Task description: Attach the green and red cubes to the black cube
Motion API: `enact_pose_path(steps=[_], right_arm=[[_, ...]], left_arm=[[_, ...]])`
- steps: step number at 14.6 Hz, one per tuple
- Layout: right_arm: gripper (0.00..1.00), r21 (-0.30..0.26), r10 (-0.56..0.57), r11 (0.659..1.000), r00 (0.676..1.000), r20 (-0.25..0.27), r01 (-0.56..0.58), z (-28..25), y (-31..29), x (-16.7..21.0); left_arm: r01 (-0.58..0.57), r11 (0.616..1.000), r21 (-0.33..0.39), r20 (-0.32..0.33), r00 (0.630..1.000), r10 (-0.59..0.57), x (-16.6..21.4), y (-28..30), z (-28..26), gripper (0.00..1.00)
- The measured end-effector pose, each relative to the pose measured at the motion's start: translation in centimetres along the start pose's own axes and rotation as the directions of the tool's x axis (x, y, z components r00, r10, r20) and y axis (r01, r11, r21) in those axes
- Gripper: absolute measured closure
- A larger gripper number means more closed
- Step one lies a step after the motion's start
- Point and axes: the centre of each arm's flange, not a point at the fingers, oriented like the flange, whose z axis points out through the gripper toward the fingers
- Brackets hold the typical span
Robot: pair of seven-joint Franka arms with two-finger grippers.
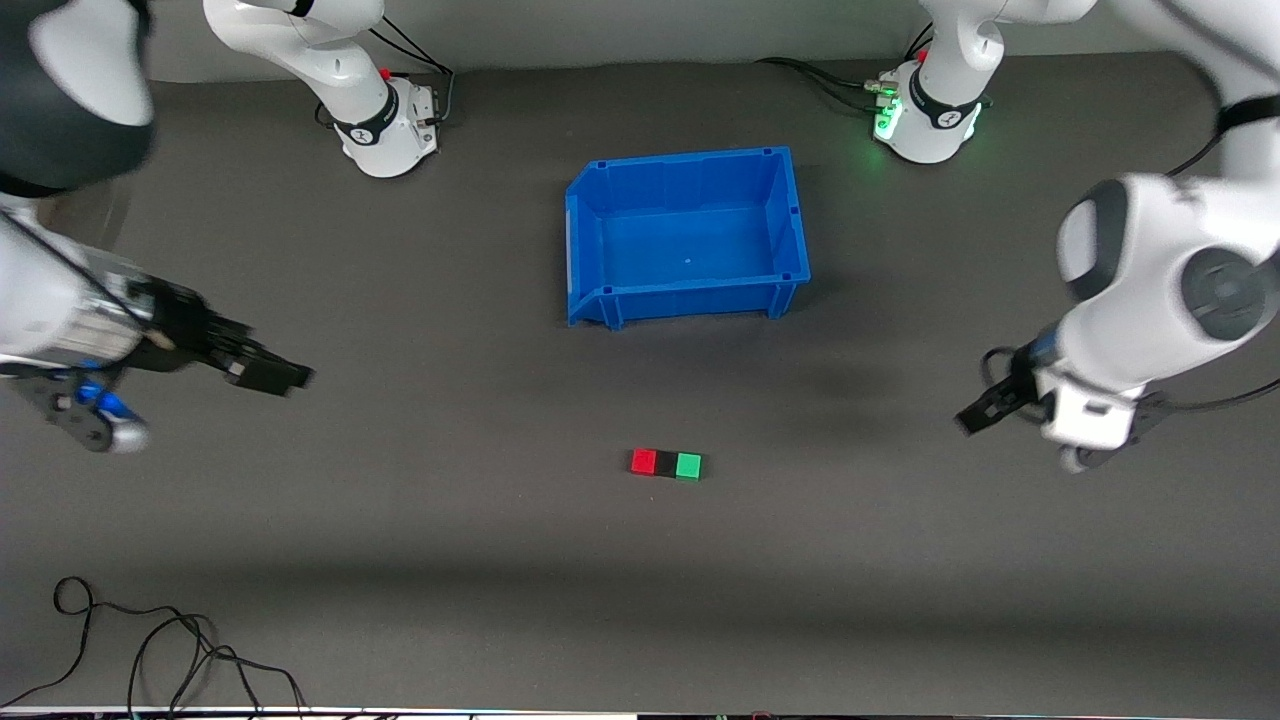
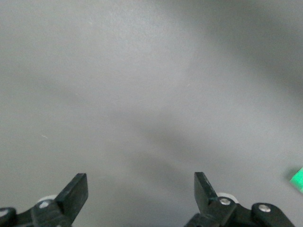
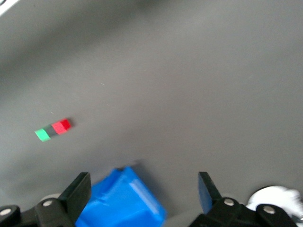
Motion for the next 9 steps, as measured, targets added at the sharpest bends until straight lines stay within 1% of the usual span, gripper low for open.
enact_pose_path(steps=[1, 2, 3, 4, 6, 7, 9], right_arm=[[0.00, -0.026, -0.077, 0.997, 0.997, -0.006, 0.077, -0.7, 1.6, 0.3], [0.00, -0.061, -0.158, 0.986, 0.987, -0.011, 0.157, -1.0, 2.8, 0.4], [0.00, -0.089, -0.229, 0.970, 0.973, -0.010, 0.227, -1.1, 3.4, 0.3], [0.00, -0.104, -0.278, 0.956, 0.961, -0.002, 0.276, -0.9, 3.6, 0.3], [0.00, -0.114, -0.317, 0.942, 0.948, 0.007, 0.316, -0.4, 3.9, 0.3], [0.00, -0.113, -0.321, 0.941, 0.947, 0.000, 0.319, -0.2, 4.1, 0.4], [0.00, -0.101, -0.334, 0.939, 0.942, -0.038, 0.329, 0.4, 4.7, 0.4]], left_arm=[[-0.058, 0.998, -0.001, 0.003, 0.998, 0.058, -0.2, -1.4, -1.4, 0.00], [-0.102, 0.995, 0.001, 0.008, 0.995, 0.102, -0.5, -2.7, -2.8, 0.00], [-0.147, 0.989, 0.000, 0.013, 0.989, 0.147, -0.9, -3.6, -3.9, 0.00], [-0.200, 0.980, -0.002, 0.011, 0.980, 0.200, -1.3, -4.1, -4.9, 0.00], [-0.324, 0.946, -0.008, -0.008, 0.946, 0.324, -2.0, -4.5, -6.8, 0.00], [-0.365, 0.931, -0.010, -0.017, 0.931, 0.365, -2.2, -4.6, -7.8, 0.00], [-0.389, 0.921, -0.009, -0.026, 0.921, 0.388, -2.2, -5.0, -10.1, 0.00]])
